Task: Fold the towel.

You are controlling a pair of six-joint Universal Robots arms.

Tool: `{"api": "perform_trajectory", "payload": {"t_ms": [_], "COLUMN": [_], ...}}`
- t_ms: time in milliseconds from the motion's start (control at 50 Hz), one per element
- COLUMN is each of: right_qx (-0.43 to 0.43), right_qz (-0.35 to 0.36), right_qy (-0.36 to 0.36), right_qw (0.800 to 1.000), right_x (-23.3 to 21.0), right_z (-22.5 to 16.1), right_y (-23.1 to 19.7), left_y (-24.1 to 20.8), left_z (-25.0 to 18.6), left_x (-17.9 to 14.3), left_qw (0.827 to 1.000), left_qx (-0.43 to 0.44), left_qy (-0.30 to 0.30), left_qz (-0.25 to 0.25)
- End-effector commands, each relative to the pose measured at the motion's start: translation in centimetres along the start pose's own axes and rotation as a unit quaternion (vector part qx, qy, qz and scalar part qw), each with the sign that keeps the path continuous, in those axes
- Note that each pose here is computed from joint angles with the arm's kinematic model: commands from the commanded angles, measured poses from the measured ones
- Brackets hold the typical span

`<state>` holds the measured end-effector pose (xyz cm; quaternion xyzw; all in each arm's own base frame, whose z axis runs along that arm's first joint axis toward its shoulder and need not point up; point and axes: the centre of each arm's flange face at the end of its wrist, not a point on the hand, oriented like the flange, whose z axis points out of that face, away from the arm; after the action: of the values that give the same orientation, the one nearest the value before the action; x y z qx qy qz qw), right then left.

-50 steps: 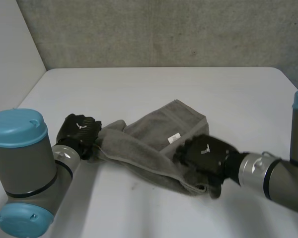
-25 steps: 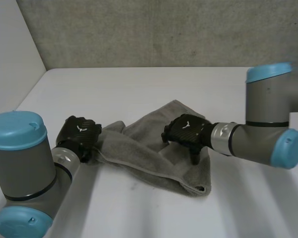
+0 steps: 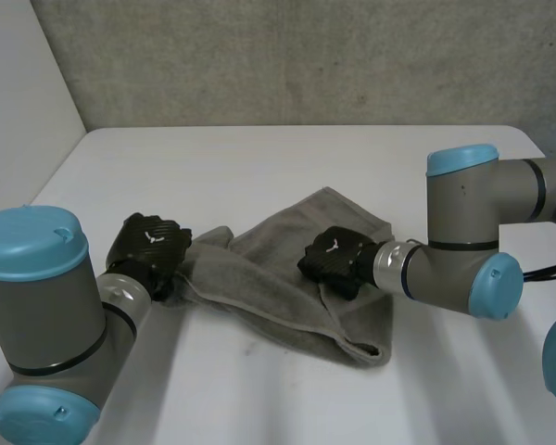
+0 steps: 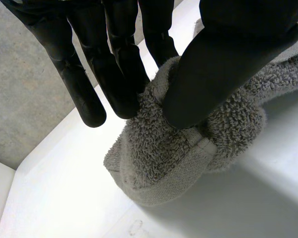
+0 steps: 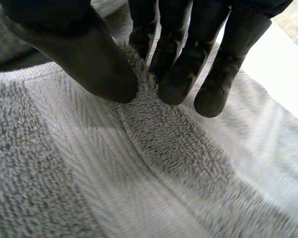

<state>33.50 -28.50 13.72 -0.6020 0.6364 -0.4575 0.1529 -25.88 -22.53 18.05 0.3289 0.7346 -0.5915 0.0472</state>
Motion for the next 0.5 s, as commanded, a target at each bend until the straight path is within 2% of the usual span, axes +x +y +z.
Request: {"api": "perform_trajectory", "payload": {"t_ms": [20,180,220,280,320,340,440,500], "right_qx": [0.07,0.121,0.127,0.127,0.127,0.127,0.129,0.12], "right_qz": [0.032,0.065,0.066,0.068,0.07,0.07,0.049,0.049], "right_qy": [0.081,0.174,0.222,0.247,0.29,0.29,0.348,0.352], "right_qw": [0.994,0.975,0.964,0.958,0.946,0.946,0.927,0.927], "right_x": [3.5,8.7,11.3,12.5,14.3,14.3,15.0,14.8], "right_z": [-2.2,-7.6,-10.5,-12.1,-15.0,-15.1,-21.1,-22.2], "right_y": [-3.7,-6.0,-6.3,-6.3,-6.4,-6.4,-7.5,-7.5], "left_y": [-0.7,-4.2,-5.9,-6.9,-8.6,-8.7,-11.4,-11.6], "left_z": [0.3,-0.1,-0.6,-1.1,-2.2,-2.2,-4.8,-5.4], "left_x": [-0.3,-1.9,-2.9,-3.5,-4.8,-4.8,-6.9,-7.0], "left_qw": [1.0,0.997,0.994,0.992,0.987,0.987,0.975,0.975], "left_qx": [0.011,0.067,0.096,0.111,0.142,0.142,0.192,0.193], "left_qy": [-0.006,-0.031,-0.045,-0.054,-0.072,-0.072,-0.101,-0.1], "left_qz": [-0.002,-0.012,-0.017,-0.021,-0.027,-0.027,-0.038,-0.037]}}
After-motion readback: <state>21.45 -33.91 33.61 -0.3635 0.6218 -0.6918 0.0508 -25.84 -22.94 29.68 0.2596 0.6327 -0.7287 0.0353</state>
